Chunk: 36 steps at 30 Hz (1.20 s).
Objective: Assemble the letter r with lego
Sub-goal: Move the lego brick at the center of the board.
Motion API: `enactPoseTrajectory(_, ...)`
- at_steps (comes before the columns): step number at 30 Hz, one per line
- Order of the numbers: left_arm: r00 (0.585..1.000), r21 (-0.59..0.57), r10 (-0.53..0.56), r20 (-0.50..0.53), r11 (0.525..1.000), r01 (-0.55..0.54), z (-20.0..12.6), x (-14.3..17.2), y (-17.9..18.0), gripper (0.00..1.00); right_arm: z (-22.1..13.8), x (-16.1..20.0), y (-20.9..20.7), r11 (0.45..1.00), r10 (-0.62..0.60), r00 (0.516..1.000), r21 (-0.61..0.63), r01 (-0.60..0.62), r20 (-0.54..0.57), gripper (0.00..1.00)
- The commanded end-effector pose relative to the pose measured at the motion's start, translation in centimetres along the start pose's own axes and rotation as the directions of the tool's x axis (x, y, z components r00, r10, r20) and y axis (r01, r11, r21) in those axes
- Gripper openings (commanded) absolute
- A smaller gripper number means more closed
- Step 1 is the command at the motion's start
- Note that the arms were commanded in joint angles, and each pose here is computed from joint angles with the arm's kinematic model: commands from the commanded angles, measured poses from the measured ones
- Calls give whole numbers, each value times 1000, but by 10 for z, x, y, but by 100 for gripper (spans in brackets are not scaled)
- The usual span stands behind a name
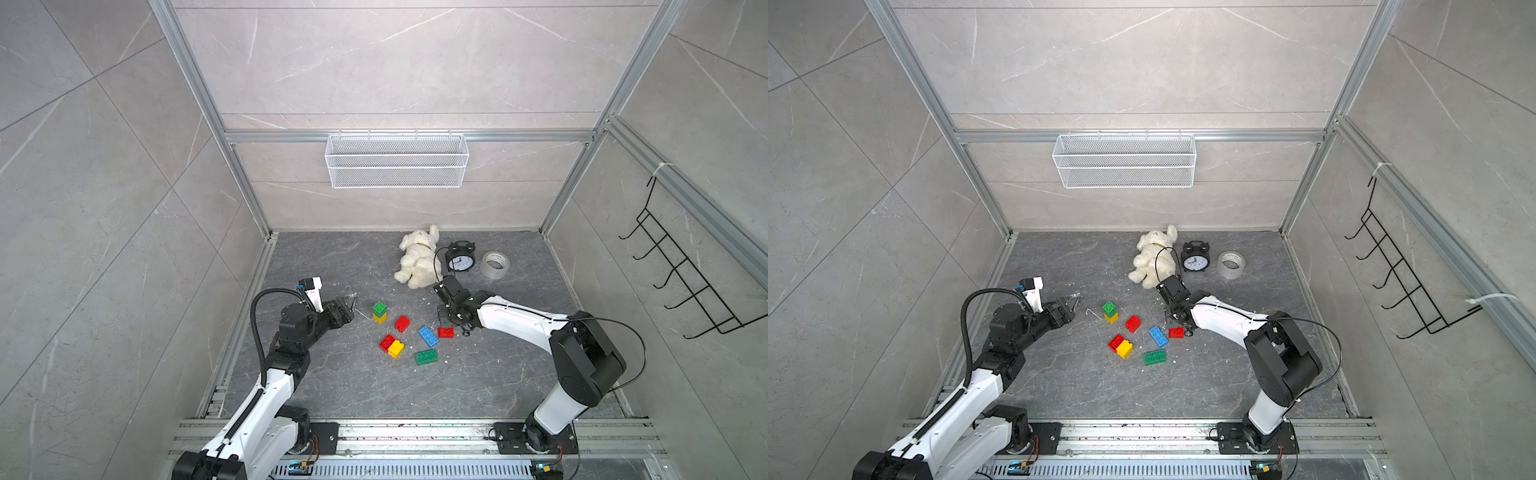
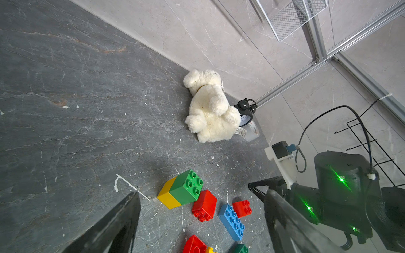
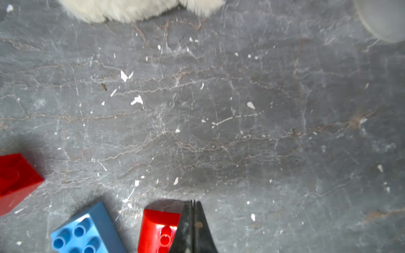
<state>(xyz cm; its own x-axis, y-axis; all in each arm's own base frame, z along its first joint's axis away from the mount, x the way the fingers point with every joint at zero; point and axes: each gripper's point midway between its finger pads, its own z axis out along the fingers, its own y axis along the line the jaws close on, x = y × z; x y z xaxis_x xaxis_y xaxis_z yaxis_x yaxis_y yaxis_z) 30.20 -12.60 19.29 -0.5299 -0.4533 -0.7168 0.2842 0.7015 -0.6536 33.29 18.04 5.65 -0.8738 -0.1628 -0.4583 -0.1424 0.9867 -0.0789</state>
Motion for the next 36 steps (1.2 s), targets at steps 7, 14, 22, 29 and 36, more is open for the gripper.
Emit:
enactPoseTrajectory(7, 999, 34, 18, 39, 999, -19, -2, -12, -10, 91, 8, 39, -24, 993, 98, 989, 70, -90, -114, 4)
enactPoseTrajectory(14, 999, 21, 22, 38, 1000, -23, -3, -12, -8, 91, 17, 42, 3, 990, 121, 980, -56, -131, -158, 3)
enactPoseTrajectory(22, 999, 9, 21, 36, 1000, -22, -4, -10, -5, 91, 15, 38, 30, 975, 127, 977, -157, -155, -173, 1)
enactPoseTrajectory(29, 999, 7, 21, 35, 1000, -21, -3, -10, -4, 91, 10, 29, 54, 966, 103, 983, -220, -135, -150, 1)
enactPoseTrajectory(36, 999, 0, 21, 32, 1000, -21, -4, -9, -3, 91, -2, 21, 55, 978, 63, 991, -191, -85, -116, 3)
